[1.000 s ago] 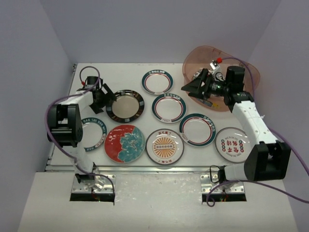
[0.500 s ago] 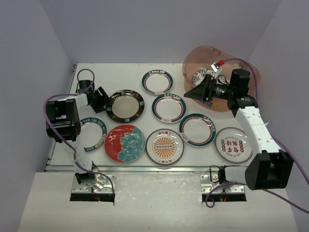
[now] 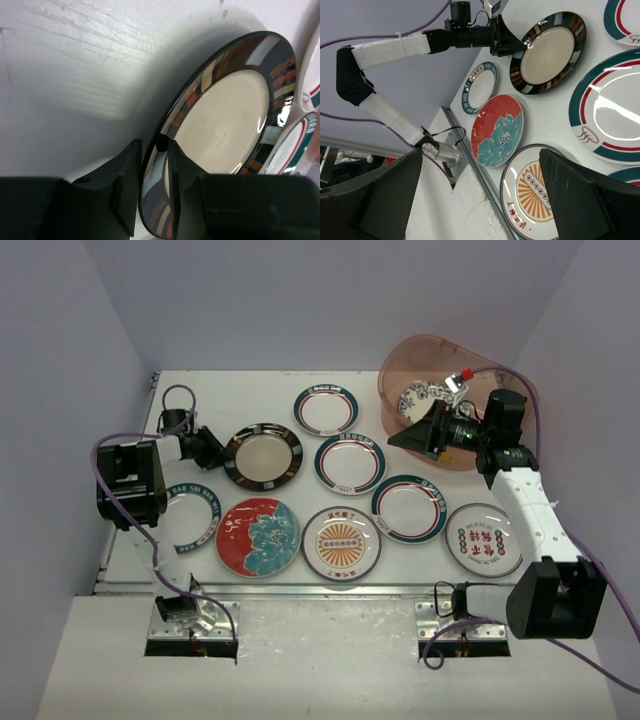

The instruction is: Place the plates into the plastic bin on the countertop

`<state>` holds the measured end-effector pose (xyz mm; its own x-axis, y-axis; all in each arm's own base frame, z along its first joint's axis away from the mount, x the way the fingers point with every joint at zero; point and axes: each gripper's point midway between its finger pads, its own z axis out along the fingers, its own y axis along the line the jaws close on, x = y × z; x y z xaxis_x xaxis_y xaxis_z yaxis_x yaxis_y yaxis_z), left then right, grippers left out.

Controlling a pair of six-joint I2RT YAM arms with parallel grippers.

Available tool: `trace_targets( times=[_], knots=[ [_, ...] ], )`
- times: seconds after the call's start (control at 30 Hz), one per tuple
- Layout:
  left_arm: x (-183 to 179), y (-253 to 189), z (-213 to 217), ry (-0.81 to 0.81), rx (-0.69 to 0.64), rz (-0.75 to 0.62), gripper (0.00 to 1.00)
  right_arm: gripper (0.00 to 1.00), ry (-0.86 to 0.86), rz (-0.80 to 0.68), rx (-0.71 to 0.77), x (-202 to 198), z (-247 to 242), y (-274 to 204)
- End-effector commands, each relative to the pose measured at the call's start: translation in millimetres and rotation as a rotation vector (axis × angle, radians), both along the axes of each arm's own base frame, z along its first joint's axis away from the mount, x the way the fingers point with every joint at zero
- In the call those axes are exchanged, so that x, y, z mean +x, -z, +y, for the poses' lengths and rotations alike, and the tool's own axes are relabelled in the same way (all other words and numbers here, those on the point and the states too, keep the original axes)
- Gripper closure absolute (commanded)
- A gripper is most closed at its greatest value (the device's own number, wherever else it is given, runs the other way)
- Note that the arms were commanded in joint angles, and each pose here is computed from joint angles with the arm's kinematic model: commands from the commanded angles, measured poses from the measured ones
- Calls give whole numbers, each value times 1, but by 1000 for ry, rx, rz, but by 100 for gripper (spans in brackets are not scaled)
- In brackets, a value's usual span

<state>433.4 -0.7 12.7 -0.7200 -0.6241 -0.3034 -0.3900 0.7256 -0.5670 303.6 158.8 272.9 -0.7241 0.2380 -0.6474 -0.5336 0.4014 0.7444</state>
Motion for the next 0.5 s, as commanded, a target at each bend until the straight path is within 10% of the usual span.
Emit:
trace_targets(
  times=[0.0,0.47],
  knots=[
    [13,-30,15,-59,-50,-138,100,1,-15,-55,15,-1,0,-7],
    [6,-119,-25,-15,-419,-543,100,1,-122,-9,151,4,9,-4]
  ],
)
